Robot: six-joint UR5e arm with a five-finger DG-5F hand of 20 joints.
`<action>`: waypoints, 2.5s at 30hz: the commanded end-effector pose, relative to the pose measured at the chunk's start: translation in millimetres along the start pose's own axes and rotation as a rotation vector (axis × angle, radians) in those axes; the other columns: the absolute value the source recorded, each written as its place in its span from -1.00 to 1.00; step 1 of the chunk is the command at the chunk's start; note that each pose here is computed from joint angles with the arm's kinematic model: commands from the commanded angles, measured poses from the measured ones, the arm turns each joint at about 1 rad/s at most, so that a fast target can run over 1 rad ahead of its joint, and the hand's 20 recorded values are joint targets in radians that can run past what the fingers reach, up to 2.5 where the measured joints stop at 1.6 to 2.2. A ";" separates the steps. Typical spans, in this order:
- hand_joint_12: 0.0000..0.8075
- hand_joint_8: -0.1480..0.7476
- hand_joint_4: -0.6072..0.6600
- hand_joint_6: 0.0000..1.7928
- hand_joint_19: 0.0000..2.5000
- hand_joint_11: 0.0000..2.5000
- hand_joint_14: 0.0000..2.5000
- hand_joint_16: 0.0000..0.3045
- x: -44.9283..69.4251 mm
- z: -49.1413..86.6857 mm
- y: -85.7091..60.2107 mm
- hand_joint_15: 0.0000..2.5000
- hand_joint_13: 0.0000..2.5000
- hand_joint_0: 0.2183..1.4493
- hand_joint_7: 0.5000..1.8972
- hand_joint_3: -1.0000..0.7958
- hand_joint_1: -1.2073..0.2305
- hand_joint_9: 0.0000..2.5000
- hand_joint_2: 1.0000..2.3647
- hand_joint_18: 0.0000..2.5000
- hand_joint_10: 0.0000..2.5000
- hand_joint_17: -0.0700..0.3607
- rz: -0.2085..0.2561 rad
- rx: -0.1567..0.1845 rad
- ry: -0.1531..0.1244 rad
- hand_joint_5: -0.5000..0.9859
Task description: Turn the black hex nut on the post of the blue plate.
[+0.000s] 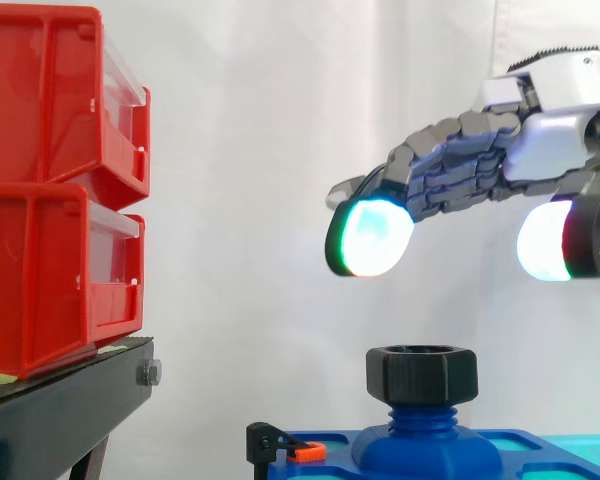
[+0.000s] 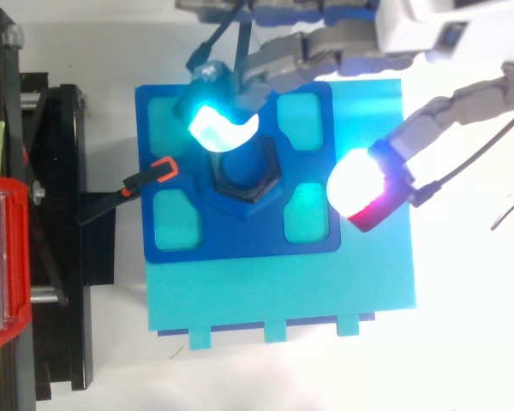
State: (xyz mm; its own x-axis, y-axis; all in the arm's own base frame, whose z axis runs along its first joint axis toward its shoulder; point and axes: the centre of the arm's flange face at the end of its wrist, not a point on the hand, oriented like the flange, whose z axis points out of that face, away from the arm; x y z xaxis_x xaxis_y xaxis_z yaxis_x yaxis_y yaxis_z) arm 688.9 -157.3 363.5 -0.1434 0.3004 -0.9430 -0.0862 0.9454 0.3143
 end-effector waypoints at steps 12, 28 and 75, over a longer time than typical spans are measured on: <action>-0.15 -0.35 -0.09 -0.44 -1.00 -1.00 -1.00 -0.65 44.8 30.8 -12.3 -1.00 -1.00 -0.67 -0.82 -0.44 -0.41 -1.00 -1.00 -1.00 -1.00 -0.12 0.024 -0.016 -0.002 -0.73; -0.18 -0.35 -0.08 -0.44 -1.00 -1.00 -1.00 -0.67 43.0 33.6 -11.1 -1.00 -1.00 -0.62 -0.81 -0.44 -0.42 -1.00 -1.00 -1.00 -1.00 -0.15 0.019 -0.026 -0.026 -0.73; -0.22 -0.34 0.13 -0.44 -0.98 -1.00 -1.00 -0.69 57.8 36.4 -22.4 -1.00 -1.00 -0.54 -0.66 -0.44 -0.28 -1.00 -1.00 -1.00 -1.00 -0.18 0.024 -0.047 0.003 -0.73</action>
State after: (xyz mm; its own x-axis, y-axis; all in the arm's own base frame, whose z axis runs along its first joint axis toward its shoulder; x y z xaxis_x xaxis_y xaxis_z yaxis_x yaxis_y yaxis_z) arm 718.9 -156.3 298.0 -0.1456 0.3228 -0.9352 -0.1249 0.9317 0.3410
